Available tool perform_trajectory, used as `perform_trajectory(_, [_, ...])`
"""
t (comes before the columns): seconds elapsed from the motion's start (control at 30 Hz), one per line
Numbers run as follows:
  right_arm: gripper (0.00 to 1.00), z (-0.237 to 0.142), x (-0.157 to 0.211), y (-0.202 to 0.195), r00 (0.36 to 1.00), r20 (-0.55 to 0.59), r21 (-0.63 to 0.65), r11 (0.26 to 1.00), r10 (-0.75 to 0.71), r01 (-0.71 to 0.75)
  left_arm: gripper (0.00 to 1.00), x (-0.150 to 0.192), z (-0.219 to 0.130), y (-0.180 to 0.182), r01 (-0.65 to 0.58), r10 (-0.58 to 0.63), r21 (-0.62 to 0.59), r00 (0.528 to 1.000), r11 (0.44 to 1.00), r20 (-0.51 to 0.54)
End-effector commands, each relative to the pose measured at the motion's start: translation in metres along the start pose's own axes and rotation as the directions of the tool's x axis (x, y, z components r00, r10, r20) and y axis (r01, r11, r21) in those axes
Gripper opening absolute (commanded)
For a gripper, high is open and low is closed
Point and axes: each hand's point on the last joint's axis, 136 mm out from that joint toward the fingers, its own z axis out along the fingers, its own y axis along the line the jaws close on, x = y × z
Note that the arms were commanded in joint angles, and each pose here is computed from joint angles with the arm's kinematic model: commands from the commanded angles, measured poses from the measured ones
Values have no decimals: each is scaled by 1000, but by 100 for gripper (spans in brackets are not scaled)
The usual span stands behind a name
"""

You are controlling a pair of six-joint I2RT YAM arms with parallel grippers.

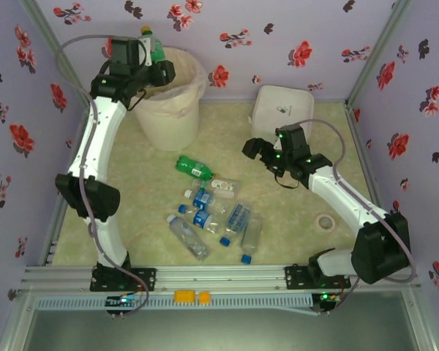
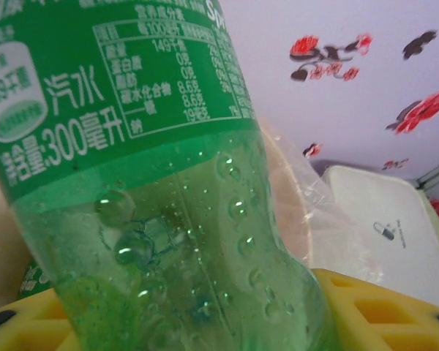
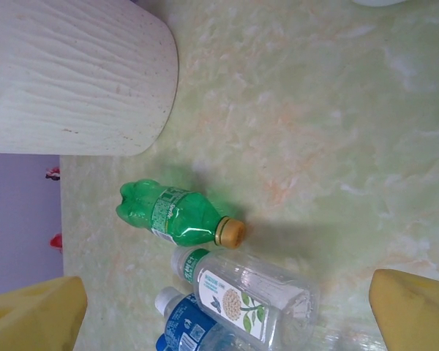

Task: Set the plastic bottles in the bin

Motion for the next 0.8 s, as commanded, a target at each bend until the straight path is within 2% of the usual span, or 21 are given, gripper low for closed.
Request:
perform_trajectory(0.0, [100,-9,3,-4,1000,16,23,999,-23,23,44,16,5,7,-29,26,-33,995,999,-97])
perform_trajectory(0.03, [100,-9,4,-3,1000,16,21,999,-25,24,46,26,8,10,-25,19,-42,991,999,-134])
perform_trajectory(0.17, [100,-13,3,-4,999,22,35,999,-36,35,57,33,19,16,-22,11,-64,987,998,-159])
perform_trajectory(0.3, [100,-14,5,-11,999,24,58,998,-36,35,92,29,20,17,-11,0,-72,989,997,-147])
perform_trajectory(0.33, [100,-14,5,-12,999,22,59,998,-34,32,98,27,18,16,-8,-2,-71,991,997,-137])
perform_trajectory(0.57, [100,-5,9,-16,1000,-1,77,997,-26,26,100,5,-12,1,-23,21,-41,998,999,-59])
perform_trajectory(0.67, [100,-1,13,-17,999,-23,91,995,-37,39,100,-5,-33,-16,-59,59,-3,998,998,4])
perform_trajectory(0.77, [100,3,22,-21,997,-56,127,990,-52,59,100,0,-56,-35,-102,100,39,994,994,53])
